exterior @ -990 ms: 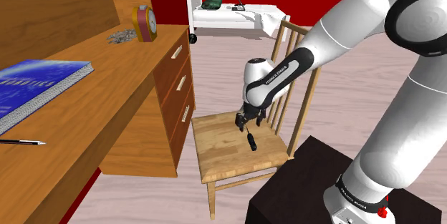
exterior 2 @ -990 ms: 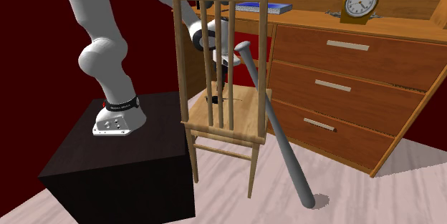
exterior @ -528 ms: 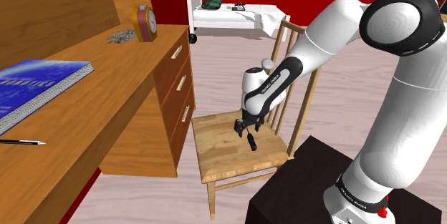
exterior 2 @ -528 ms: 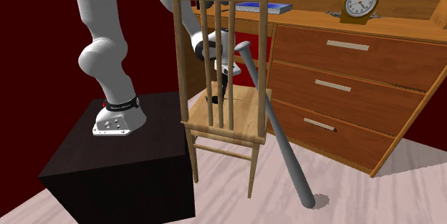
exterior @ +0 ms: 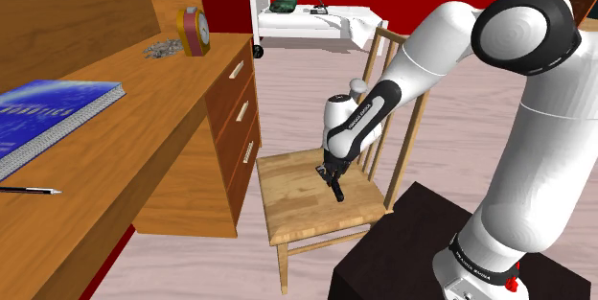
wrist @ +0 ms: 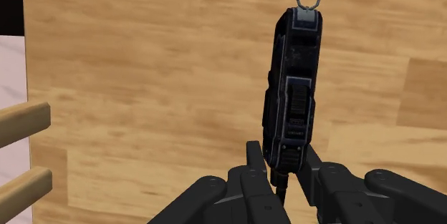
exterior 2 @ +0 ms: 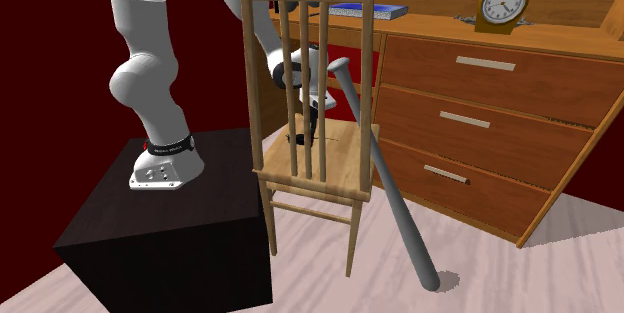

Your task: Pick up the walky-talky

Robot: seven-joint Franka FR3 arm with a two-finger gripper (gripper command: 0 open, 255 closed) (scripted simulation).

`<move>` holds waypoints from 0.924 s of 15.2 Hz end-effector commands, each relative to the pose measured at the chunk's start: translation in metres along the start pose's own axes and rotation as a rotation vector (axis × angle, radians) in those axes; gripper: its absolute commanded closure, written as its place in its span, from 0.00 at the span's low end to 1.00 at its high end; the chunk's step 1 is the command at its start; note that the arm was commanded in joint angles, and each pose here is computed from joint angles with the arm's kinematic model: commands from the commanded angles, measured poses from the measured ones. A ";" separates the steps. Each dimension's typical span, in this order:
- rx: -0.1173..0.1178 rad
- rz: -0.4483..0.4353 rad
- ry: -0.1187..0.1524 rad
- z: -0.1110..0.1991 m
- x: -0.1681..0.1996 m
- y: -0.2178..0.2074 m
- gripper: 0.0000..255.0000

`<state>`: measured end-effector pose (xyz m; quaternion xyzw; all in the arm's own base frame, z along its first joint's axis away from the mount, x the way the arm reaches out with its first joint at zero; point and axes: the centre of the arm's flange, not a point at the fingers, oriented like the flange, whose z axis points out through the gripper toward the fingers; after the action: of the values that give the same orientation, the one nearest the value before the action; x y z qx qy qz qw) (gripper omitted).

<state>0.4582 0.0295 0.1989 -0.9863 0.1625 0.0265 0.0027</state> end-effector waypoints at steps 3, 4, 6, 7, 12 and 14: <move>0.000 0.000 0.000 0.000 0.000 0.000 1.00; 0.000 0.000 0.000 0.000 0.000 0.000 1.00; 0.000 0.000 0.000 -0.005 0.000 0.000 1.00; 0.000 0.000 0.000 -0.010 0.000 0.000 1.00; 0.000 0.000 0.000 -0.037 -0.002 0.000 1.00; 0.000 0.000 0.000 -0.047 -0.002 0.000 1.00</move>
<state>0.4585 0.0300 0.2415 -0.9864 0.1625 0.0263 0.0028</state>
